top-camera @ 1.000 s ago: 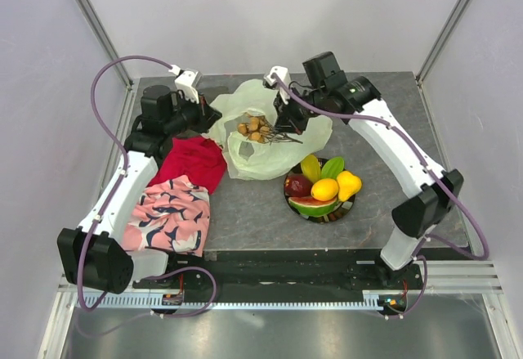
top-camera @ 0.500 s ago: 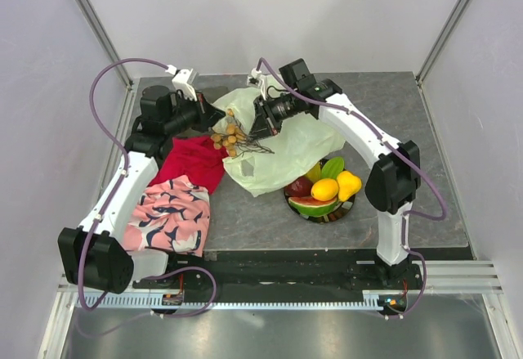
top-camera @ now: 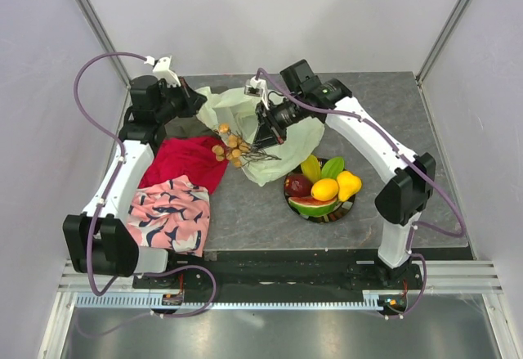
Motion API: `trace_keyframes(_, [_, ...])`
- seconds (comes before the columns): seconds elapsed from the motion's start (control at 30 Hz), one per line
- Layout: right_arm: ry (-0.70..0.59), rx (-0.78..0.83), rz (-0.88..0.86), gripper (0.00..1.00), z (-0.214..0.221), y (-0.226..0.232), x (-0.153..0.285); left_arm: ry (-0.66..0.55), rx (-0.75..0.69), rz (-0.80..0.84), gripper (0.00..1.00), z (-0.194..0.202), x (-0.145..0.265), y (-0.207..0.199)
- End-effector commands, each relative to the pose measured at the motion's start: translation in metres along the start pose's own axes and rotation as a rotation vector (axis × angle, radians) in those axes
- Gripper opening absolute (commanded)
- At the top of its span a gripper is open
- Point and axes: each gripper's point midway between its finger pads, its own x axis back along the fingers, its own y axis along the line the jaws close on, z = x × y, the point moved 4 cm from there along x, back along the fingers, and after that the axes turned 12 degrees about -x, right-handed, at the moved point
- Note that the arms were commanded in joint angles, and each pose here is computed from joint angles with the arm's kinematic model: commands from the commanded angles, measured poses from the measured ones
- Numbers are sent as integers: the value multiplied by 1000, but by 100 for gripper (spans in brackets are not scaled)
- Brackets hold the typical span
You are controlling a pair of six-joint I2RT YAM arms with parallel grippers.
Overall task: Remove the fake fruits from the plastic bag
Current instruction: Take out the fake fruit from the plastic bag, then place the fake fruit on the plate.
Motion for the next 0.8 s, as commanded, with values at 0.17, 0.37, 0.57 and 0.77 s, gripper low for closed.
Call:
trace_keyframes(0.17, [-1,195,223,0,14,24,95,-87,-45,-7,2,-27,19,-6])
trace_keyframes(0.37, [341,182,399,0,114,-3,137,-86,-41,10,1,-20,29,-8])
trace_keyframes(0.57, [396,144,426,0,148,-25,145,-85,-35,15,2,-15,35,-9])
trace_keyframes(0.77, [367,133,438,0,140,-46,140,-87,-33,14,2,-12,41,-9])
